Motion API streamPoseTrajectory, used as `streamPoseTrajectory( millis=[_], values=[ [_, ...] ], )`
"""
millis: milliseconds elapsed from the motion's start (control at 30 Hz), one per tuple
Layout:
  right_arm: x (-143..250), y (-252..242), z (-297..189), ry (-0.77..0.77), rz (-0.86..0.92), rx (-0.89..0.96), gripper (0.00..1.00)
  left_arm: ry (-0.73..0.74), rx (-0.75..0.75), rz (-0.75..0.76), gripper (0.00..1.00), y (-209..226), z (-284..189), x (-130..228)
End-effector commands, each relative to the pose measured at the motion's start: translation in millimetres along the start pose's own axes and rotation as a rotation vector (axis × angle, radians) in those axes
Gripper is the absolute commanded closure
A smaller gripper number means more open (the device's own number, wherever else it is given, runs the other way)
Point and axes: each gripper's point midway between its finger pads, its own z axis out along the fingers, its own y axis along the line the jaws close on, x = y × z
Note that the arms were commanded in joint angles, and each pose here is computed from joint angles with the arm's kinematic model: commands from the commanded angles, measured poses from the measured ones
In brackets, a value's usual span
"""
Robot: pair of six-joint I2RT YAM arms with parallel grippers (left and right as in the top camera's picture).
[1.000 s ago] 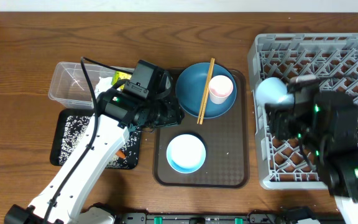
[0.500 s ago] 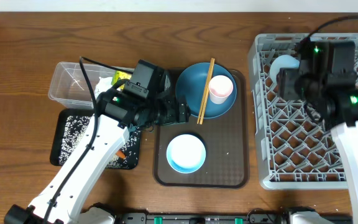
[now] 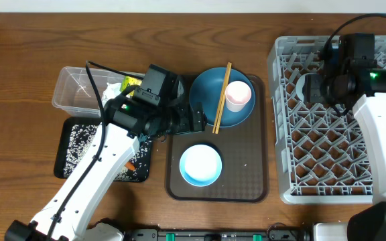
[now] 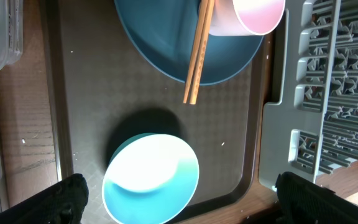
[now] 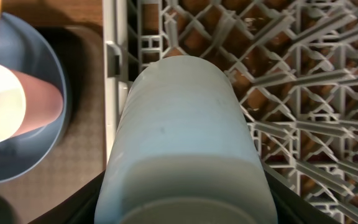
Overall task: Sort waste into correct bins and load items into the dishwasher rack
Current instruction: 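Carry the blue cup with the right gripper over the dish rack, then lower the cup upside down into the rack and open the right gripper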
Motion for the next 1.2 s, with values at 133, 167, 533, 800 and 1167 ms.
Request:
streamPoseTrajectory(
  millis=[133,167,533,800,1167],
  values=[
    [1,7,15,0.039,-0.029,-0.064,0.99,-0.007,-0.013,-0.001,0.0,4,-1,0],
    [2,7,17,0.046,-0.028,-0.064,0.99,-0.007,-0.013,-0.001,0.0,4,-1,0],
    [10,5,29,0.087,-0.026,-0.057,0.99,-0.007,-0.013,-0.001,0.0,4,-1,0],
    [16,5,31,0.11,-0.023,-0.058,0.99,-0.007,-0.013,-0.001,0.0,4,-1,0],
    [26,5,31,0.148,-0.02,-0.059,0.99,-0.007,-0.013,-0.001,0.01,4,-1,0]
  ],
)
